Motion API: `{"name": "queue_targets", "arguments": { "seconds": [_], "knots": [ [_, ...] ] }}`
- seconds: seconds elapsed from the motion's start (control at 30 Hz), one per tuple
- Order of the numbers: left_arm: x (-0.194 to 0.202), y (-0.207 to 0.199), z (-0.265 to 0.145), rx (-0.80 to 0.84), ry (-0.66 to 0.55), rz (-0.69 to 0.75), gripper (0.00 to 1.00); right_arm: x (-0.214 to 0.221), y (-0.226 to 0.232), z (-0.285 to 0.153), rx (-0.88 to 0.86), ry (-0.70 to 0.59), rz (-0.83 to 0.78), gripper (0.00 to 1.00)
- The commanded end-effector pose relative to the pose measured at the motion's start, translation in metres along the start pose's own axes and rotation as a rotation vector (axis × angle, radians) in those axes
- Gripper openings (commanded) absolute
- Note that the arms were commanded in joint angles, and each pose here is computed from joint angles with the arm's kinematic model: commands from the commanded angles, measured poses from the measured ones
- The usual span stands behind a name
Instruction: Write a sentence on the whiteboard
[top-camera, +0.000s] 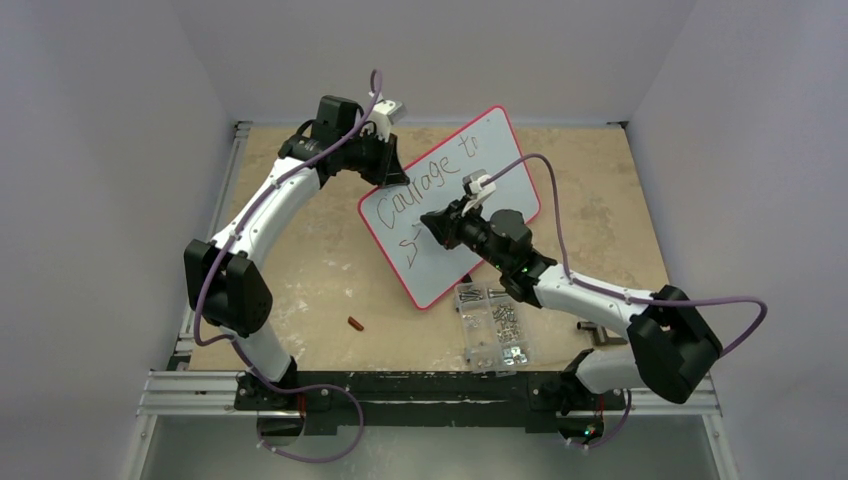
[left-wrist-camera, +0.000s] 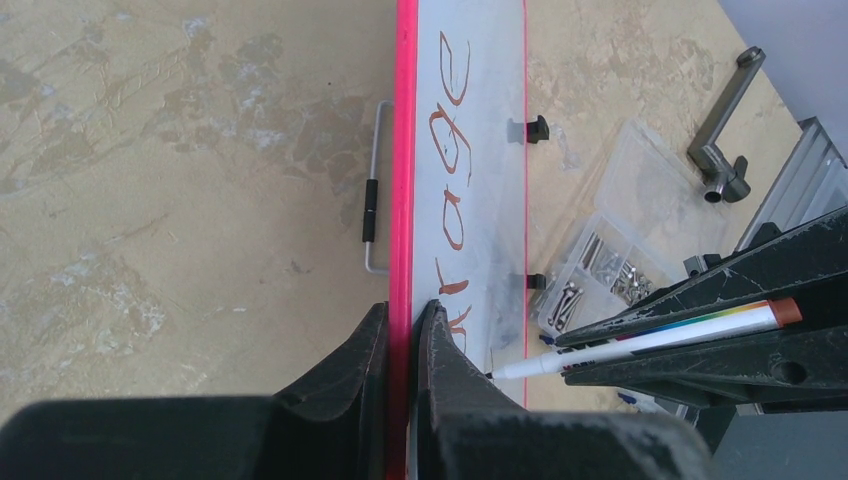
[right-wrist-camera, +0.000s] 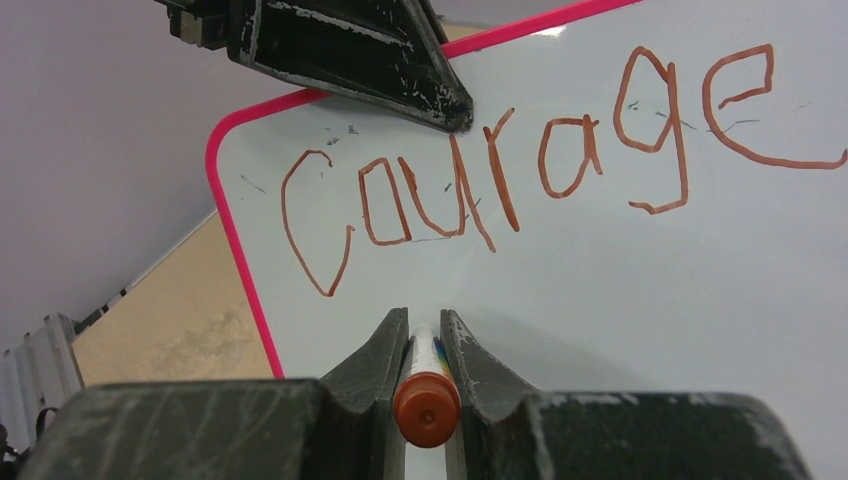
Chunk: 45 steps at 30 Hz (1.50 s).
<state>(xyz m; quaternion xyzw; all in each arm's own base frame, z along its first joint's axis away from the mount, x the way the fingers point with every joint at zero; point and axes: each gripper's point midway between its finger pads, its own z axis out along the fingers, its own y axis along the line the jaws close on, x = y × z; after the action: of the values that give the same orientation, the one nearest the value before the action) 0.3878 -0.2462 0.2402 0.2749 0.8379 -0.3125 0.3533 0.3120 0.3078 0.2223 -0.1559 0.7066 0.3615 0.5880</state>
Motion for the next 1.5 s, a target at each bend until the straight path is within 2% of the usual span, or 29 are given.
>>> {"name": "queue_targets", "arguments": {
  "seconds": [0.0, 1.03, 1.27, 1.47],
  "knots": [
    [0.025, 0.03, 0.0, -0.143, 0.091, 0.025, 0.0, -0.03, 0.012, 0.01, -0.044, -0.083, 0.007, 0.0],
    [0.022, 0.031, 0.0, -0.147, 0.089, 0.025, 0.0, 0.046, -0.022, -0.032, 0.07, 0.07, 0.025, 0.0],
    [0.023, 0.032, 0.001, -0.146, 0.093, 0.023, 0.0, 0.046, -0.03, -0.043, 0.113, 0.055, 0.03, 0.0],
    [0.024, 0.031, 0.001, -0.141, 0.093, 0.021, 0.0, 0.028, -0.031, -0.032, 0.136, 0.013, 0.024, 0.0]
  ]
}}
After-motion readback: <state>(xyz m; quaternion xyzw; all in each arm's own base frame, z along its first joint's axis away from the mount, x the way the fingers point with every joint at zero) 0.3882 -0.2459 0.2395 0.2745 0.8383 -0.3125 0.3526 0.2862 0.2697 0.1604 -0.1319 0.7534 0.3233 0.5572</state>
